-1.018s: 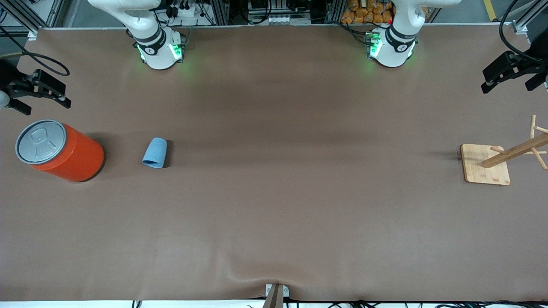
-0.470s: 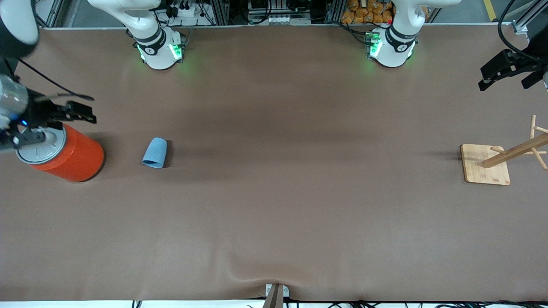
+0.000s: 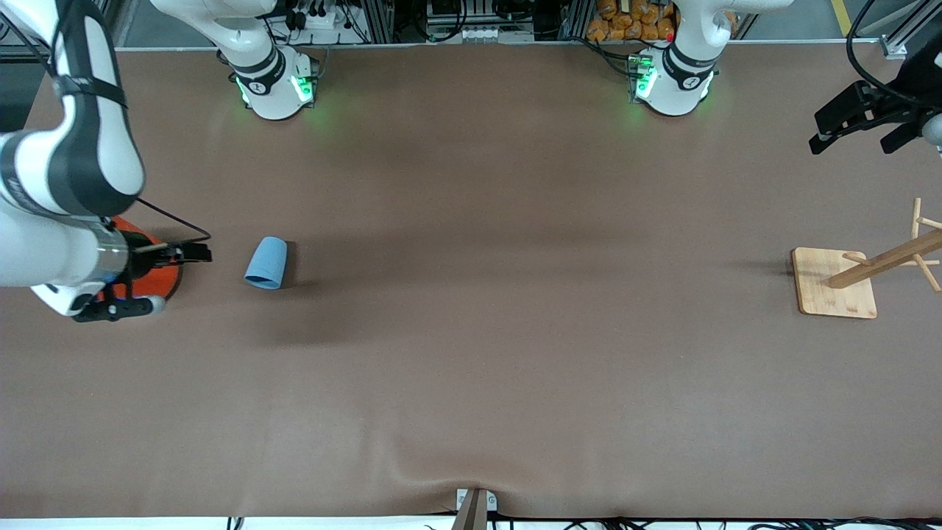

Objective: Flip cup
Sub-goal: 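Lower the right gripper around the blue cup and close it, then lift the blue cup with the right gripper and rotate it upright, then carry the cup to mid-table with the right gripper while the left gripper approaches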

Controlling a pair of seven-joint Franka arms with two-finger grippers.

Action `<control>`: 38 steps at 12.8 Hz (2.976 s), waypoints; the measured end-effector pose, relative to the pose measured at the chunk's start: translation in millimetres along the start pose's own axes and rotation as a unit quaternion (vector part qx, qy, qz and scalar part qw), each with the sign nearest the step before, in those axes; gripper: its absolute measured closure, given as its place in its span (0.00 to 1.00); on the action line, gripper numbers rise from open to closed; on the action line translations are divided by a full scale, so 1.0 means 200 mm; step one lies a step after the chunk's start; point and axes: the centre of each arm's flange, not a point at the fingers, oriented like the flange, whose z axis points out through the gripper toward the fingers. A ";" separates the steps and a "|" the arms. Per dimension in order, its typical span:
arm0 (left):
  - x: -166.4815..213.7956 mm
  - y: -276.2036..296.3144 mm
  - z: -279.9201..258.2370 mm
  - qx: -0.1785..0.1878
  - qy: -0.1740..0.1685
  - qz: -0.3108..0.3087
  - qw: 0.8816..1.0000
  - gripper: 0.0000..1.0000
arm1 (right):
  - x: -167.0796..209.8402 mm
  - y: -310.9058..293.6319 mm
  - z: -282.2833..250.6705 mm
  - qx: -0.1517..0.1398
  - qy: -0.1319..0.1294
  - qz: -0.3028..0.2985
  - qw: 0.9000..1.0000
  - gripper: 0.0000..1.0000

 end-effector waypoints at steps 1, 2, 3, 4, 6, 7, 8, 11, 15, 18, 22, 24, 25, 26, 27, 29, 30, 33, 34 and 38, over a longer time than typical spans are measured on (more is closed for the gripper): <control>0.00 0.00 0.00 0.000 0.000 0.001 1.000 0.00 | 0.01 0.00 0.12 0.002 -0.003 0.006 1.000 0.00; 0.00 0.00 0.00 0.000 0.000 0.000 1.000 0.00 | 0.02 0.00 0.26 0.006 0.001 0.010 1.000 0.00; 0.00 0.00 0.00 0.000 0.000 0.000 1.000 0.00 | 0.03 -0.01 0.40 0.011 0.010 0.014 1.000 0.00; 0.00 0.00 0.00 0.000 0.000 -0.001 1.000 0.00 | 0.02 -0.02 0.54 0.012 0.019 0.017 1.000 0.00; 0.00 -0.01 0.00 0.000 0.000 -0.002 1.000 0.00 | -0.01 -0.06 0.77 0.011 0.037 0.016 0.999 0.00; 0.00 -0.01 0.00 0.000 -0.001 -0.002 1.000 0.00 | -0.03 -0.10 0.86 0.008 0.043 0.012 0.999 0.00; 0.00 -0.01 0.00 0.000 -0.001 -0.002 1.000 0.00 | -0.05 -0.13 0.93 0.006 0.045 0.009 0.999 0.00; 0.00 -0.01 0.01 0.001 -0.005 -0.002 1.000 0.00 | -0.09 -0.15 0.99 0.004 0.038 0.008 0.999 0.00; -0.01 -0.01 0.01 0.001 -0.011 -0.001 1.000 0.00 | -0.10 -0.07 1.05 0.005 0.041 0.021 0.999 0.00; -0.01 -0.01 0.01 0.001 -0.011 -0.001 1.000 0.00 | -0.09 -0.05 1.16 0.003 0.049 0.025 0.998 0.07; -0.01 -0.01 0.01 0.001 -0.011 -0.002 1.000 0.00 | -0.05 -0.12 1.02 0.010 0.019 0.030 0.999 0.20; -0.01 -0.02 0.01 0.001 -0.010 -0.002 1.000 0.00 | 0.03 -0.27 0.75 0.016 0.011 0.005 1.000 0.20; -0.01 -0.02 0.01 0.001 -0.010 -0.003 1.000 0.00 | 0.05 -0.39 0.60 0.019 0.015 -0.017 1.000 0.20; -0.01 -0.02 0.01 0.001 -0.010 -0.003 1.000 0.00 | 0.07 -0.54 0.47 0.022 0.025 -0.044 0.998 0.20; -0.01 -0.02 0.01 0.001 -0.010 -0.003 1.000 0.00 | 0.07 -0.70 0.37 0.024 0.040 -0.080 0.996 0.20; -0.01 -0.02 0.01 0.001 -0.010 -0.003 1.000 0.00 | 0.05 -1.05 0.25 0.028 0.068 -0.170 0.983 0.20; -0.01 -0.02 0.01 0.001 -0.010 -0.004 1.000 0.00 | 0.05 -1.24 0.22 0.022 0.081 -0.217 0.972 0.20; -0.01 -0.03 0.01 0.001 -0.010 -0.005 1.000 0.00 | 0.03 -1.85 0.33 -0.046 0.110 -0.369 0.922 0.20; -0.01 -0.03 0.01 0.001 -0.010 -0.005 1.000 0.00 | 0.00 -2.05 0.44 -0.071 0.123 -0.409 0.901 0.20; -0.01 -0.03 0.01 0.001 -0.011 -0.005 1.000 0.00 | -0.11 -2.53 0.91 -0.156 0.146 -0.533 0.819 0.20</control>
